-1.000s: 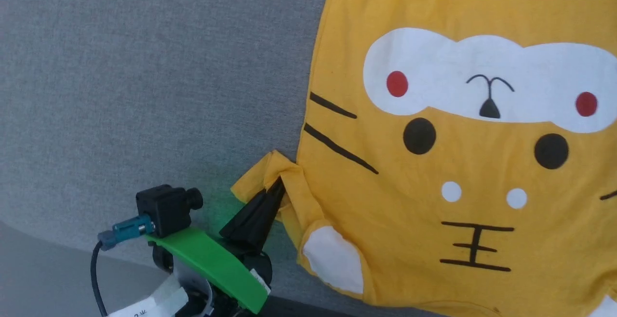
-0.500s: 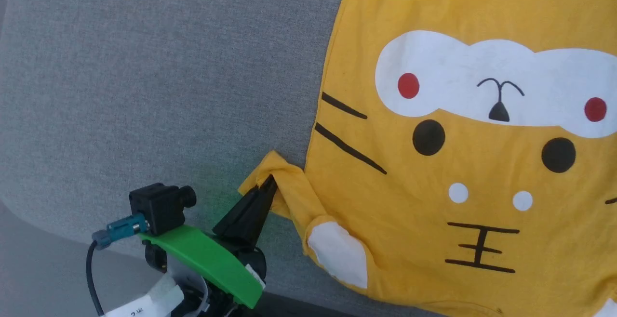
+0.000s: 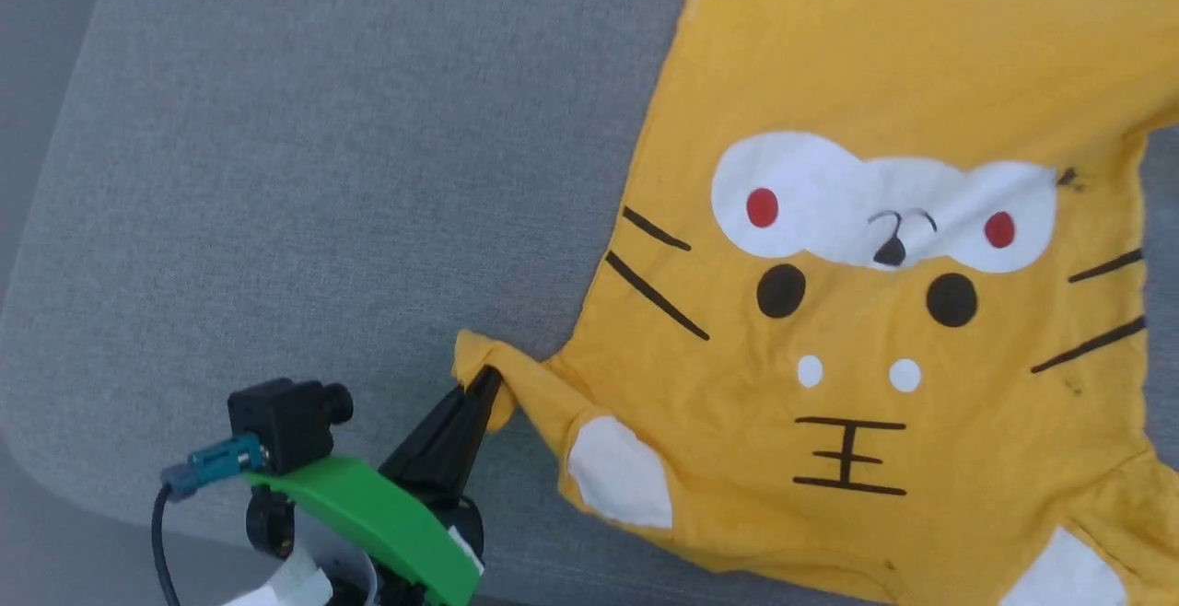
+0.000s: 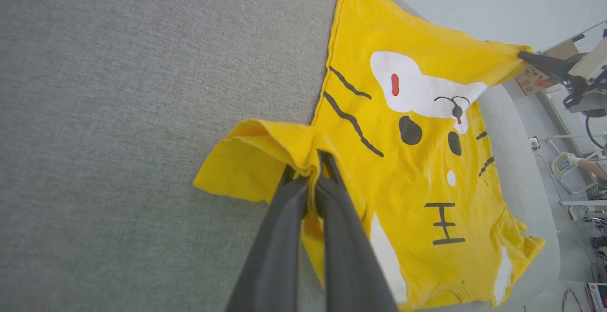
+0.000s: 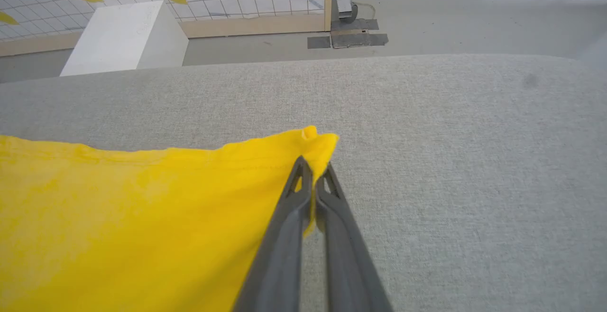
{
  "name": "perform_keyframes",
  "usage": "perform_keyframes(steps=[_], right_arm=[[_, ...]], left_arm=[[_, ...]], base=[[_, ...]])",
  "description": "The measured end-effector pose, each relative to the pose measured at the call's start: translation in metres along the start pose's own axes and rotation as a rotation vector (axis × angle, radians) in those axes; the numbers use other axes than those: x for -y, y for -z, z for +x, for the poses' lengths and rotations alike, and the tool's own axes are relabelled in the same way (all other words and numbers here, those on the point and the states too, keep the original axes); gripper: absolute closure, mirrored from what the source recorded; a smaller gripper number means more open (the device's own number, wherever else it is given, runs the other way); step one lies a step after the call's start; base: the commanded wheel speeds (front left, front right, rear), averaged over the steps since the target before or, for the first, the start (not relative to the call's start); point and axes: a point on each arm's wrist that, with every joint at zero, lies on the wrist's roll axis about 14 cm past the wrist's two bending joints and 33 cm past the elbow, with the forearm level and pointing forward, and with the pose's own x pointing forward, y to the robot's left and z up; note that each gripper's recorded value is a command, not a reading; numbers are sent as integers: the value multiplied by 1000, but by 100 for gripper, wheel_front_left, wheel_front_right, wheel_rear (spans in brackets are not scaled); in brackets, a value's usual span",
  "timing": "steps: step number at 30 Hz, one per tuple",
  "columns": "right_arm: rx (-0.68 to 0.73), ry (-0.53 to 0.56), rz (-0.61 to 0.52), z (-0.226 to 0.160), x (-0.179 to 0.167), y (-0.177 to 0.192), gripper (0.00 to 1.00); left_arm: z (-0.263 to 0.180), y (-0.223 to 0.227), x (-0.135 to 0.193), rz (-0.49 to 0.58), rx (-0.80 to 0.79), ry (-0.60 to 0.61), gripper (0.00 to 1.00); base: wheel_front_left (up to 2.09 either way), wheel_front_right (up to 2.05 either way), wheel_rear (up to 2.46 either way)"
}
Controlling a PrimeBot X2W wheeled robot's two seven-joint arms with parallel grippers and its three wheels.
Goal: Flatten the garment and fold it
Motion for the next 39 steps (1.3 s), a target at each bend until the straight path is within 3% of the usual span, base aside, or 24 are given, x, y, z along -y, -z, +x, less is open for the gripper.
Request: perform_keyframes(steps=[8,14,21,33,37,38,39], right_arm=[[110,132,114,-90,82,11,100],[89,252,217,-175,128,67,100],[-20,337,285,-249,145,128,100],[-263,289,297,-224,116,238,100],[-260,300,301,-218,115,249,100],[-252,309,290,-218,117,249,73],[-241,316,283,-218,118,249,39]], left_arm=[[-19,1,22,3,9,53,100],[-27,4,37,7,7,98,100],[-33,2,53,29,15,149,100],[-34,3,47,57,2,119,100],[-33,3,49,60,1,122,100],[-32,3,49,60,-1,123,100],[-31,4,50,61,-3,127,100]], base=[[0,0,0],[0,0,0],[0,0,0],[0,0,0],[0,0,0],[0,0,0],[0,0,0]])
